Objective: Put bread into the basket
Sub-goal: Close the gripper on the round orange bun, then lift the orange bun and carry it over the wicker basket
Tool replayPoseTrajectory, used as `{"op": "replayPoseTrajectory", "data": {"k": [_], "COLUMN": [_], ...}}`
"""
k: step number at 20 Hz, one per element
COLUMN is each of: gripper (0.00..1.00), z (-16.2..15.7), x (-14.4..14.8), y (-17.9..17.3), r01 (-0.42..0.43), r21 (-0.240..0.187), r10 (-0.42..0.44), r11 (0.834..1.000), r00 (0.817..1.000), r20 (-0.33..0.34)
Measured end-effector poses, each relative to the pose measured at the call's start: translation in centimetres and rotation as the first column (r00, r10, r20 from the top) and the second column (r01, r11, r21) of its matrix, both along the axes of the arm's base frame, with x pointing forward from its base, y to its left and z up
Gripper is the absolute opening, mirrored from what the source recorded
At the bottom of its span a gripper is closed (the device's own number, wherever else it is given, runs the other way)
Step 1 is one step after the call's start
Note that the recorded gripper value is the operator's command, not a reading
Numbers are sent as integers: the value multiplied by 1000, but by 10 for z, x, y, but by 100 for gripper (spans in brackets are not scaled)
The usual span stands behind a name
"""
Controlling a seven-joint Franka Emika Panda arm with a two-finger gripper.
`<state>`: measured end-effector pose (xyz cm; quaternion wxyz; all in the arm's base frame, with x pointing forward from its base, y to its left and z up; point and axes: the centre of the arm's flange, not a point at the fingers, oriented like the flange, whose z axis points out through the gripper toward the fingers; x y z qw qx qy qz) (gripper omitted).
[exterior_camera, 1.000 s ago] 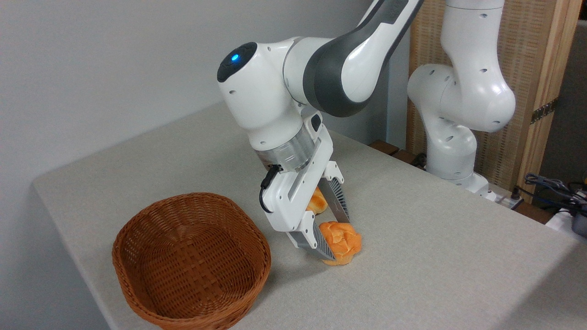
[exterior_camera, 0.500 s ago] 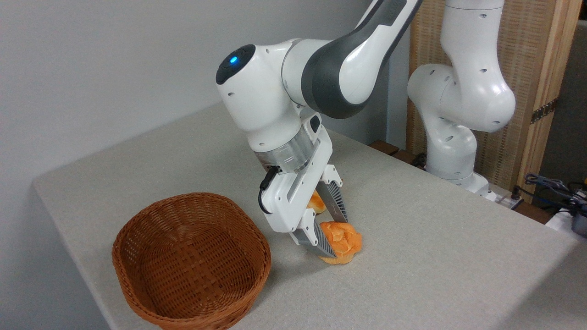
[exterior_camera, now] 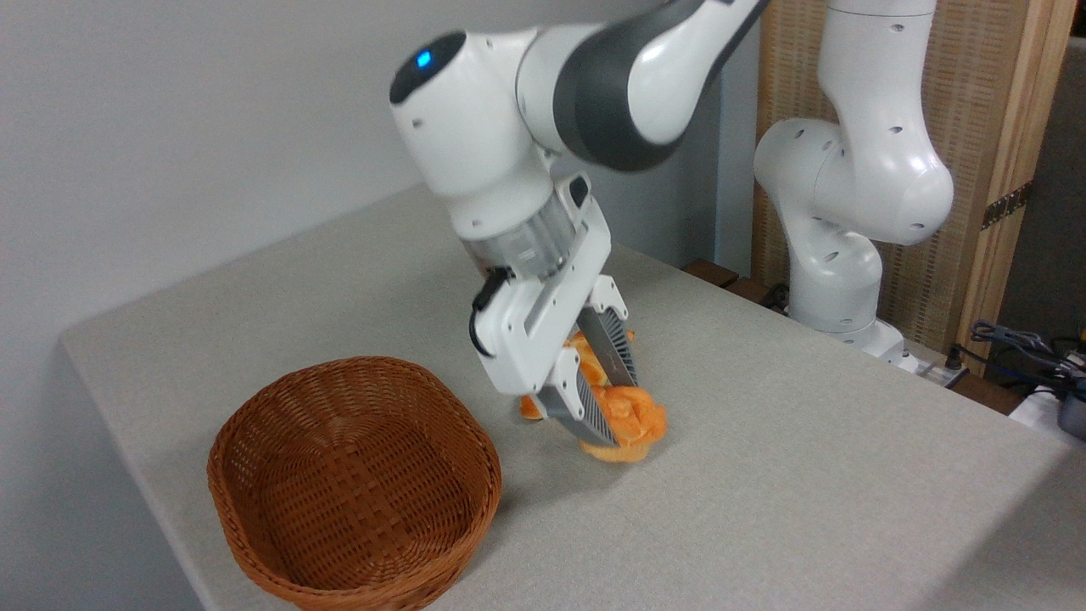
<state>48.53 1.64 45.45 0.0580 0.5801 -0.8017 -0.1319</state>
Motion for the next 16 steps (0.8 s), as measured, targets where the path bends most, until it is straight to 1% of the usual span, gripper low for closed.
{"op": "replayPoseTrajectory", "data": {"k": [2,4,6,8,9,10,11,12,14,15,16], "gripper": [36,37,48,48,57,61,61,61,61,64,73], "z": [15,28,44,59,66,73,78,82,87,87,86], "x": [2,7,13,19,23,27,32,36,47,52,57], "y": [0,-2,-6,-9,-11,-12,-15,-17,-20,-24,-29], "r01": [-4,-13,-27,-62,-98,-140,-197,-256,-384,-441,-492], "r21": [-1,-27,-68,-102,-115,-128,-149,-172,-210,-222,-233], "r10": [4,15,33,73,113,159,223,289,429,489,542], "r11": [1000,1000,997,993,989,982,969,951,899,869,839], "r00": [1000,999,996,991,985,974,957,934,868,831,795], "r20": [13,41,77,112,134,158,187,209,250,264,272]}}
